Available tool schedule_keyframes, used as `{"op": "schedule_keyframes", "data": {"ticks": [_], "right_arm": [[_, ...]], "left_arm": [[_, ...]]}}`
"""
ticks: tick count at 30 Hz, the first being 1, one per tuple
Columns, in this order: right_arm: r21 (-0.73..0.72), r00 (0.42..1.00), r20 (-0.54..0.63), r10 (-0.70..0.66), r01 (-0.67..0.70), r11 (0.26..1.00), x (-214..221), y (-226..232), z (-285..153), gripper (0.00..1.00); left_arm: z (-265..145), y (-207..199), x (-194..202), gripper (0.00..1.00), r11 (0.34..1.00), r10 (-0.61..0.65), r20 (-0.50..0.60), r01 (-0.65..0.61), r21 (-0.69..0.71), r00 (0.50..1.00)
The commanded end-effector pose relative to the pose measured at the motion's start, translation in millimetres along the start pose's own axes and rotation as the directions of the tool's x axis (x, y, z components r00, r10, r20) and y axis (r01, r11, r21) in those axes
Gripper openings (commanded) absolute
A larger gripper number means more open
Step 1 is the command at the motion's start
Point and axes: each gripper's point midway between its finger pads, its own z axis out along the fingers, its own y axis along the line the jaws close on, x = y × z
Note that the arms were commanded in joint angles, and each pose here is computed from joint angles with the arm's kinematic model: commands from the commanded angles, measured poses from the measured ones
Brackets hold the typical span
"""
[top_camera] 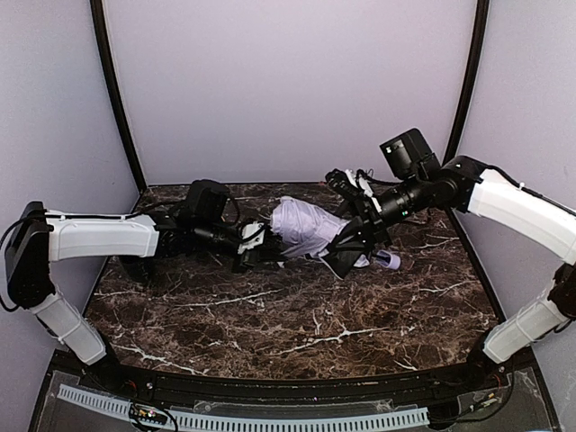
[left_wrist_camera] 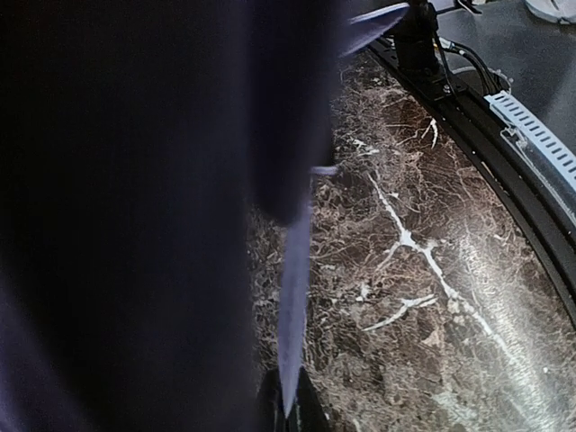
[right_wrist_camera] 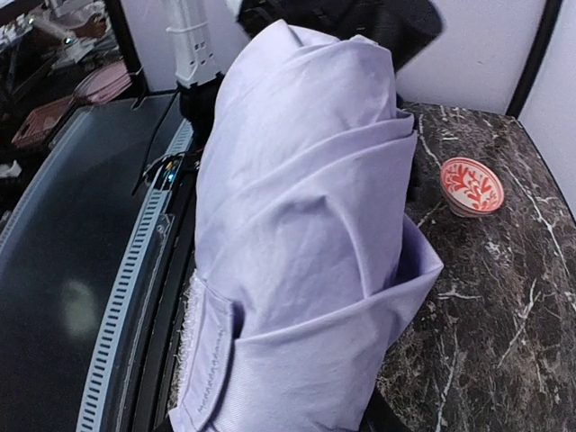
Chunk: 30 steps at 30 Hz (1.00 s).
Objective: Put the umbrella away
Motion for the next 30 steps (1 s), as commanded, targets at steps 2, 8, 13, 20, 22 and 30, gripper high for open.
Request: {"op": "schedule_keyframes", "data": {"ticks": [2,8,13,20,22,30], "right_arm": [[-0.25,0.947,0.136,-0.29,0.316,0.915,-33.6,95.5,-12.1,0.0],[-0.396,0.969,-0.038,-0.246,0.211,0.894,24.5,126.8,34.0,0.0],[-0.392,0.956,-0.22,-0.194,0.096,0.915,81.9,122.1,68.0,0.0],[-0.328,0.925,-0.368,-0.097,-0.031,0.944,149.0,98.8,98.0,0.0],[-0.299,0.909,-0.416,-0.028,-0.107,0.948,169.0,88.7,109.4,0.0],[-0.078,0.878,-0.445,0.176,-0.234,0.969,203.0,34.3,132.3,0.0]], "left_arm": [[10.1,28.5,44.6,0.0,0.995,0.098,-0.144,-0.099,-0.001,0.985],[16.6,76.1,37.1,0.0,0.961,0.252,-0.181,-0.267,-0.068,0.951],[9.8,100.8,19.6,0.0,0.933,0.324,-0.18,-0.346,-0.104,0.929],[-14.9,89.3,-37.4,0.0,0.89,0.422,-0.056,-0.425,-0.163,0.905],[-21.5,81.3,-47.9,0.0,0.88,0.443,-0.033,-0.441,-0.177,0.896],[-15.1,35.9,-55.7,0.0,0.879,0.453,0.018,-0.443,-0.175,0.892]]}}
